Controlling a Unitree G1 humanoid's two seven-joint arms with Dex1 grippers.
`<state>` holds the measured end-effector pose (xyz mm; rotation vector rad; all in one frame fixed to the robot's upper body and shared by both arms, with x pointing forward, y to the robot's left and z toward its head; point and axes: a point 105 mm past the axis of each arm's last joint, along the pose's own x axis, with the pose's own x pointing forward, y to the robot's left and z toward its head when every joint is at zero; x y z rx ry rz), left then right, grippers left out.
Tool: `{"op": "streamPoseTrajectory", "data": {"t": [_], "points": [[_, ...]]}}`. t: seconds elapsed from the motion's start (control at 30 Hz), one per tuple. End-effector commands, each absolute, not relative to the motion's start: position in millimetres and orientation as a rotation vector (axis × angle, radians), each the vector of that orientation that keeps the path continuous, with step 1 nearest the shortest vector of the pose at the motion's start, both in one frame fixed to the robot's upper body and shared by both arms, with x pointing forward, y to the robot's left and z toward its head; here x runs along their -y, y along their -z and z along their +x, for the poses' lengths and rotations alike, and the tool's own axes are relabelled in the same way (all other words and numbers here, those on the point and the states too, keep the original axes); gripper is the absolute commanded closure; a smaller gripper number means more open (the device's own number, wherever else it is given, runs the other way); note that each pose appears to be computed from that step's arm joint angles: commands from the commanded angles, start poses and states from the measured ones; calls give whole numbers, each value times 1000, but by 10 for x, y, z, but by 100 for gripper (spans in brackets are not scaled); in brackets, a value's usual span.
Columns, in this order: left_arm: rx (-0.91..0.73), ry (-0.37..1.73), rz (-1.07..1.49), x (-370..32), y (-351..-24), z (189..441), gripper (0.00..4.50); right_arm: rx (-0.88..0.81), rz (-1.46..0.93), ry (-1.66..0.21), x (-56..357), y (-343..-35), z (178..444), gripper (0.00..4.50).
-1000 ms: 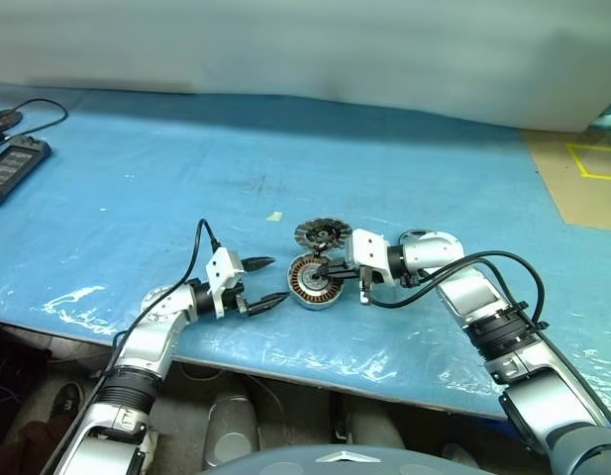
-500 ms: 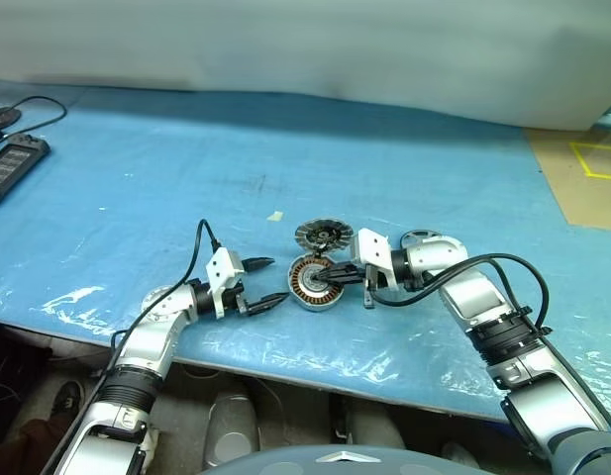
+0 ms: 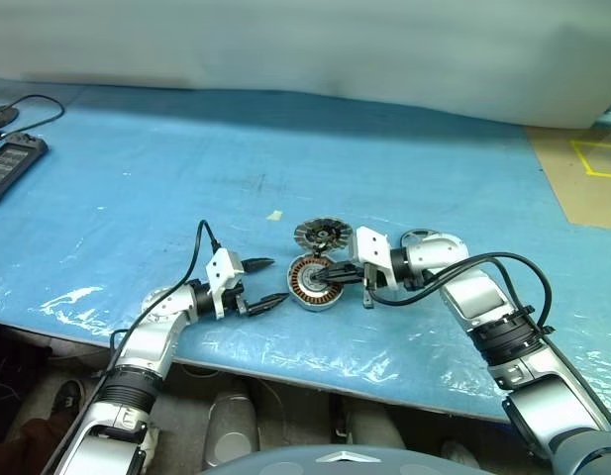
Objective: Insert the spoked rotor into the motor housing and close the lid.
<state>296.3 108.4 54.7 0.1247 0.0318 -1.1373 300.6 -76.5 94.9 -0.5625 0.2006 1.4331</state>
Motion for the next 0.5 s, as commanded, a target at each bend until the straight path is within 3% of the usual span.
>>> {"op": "streamPoseTrajectory", "data": {"t": [0.03, 0.5], "points": [[1, 1144, 130, -1057, -602, 2955, 41, -135, -573, -1443, 708, -1097, 3007, 448], [2, 1133, 135, -1076, -606, 2961, 41, -299, -583, -1438, 812, -695, 3002, 448]]}}
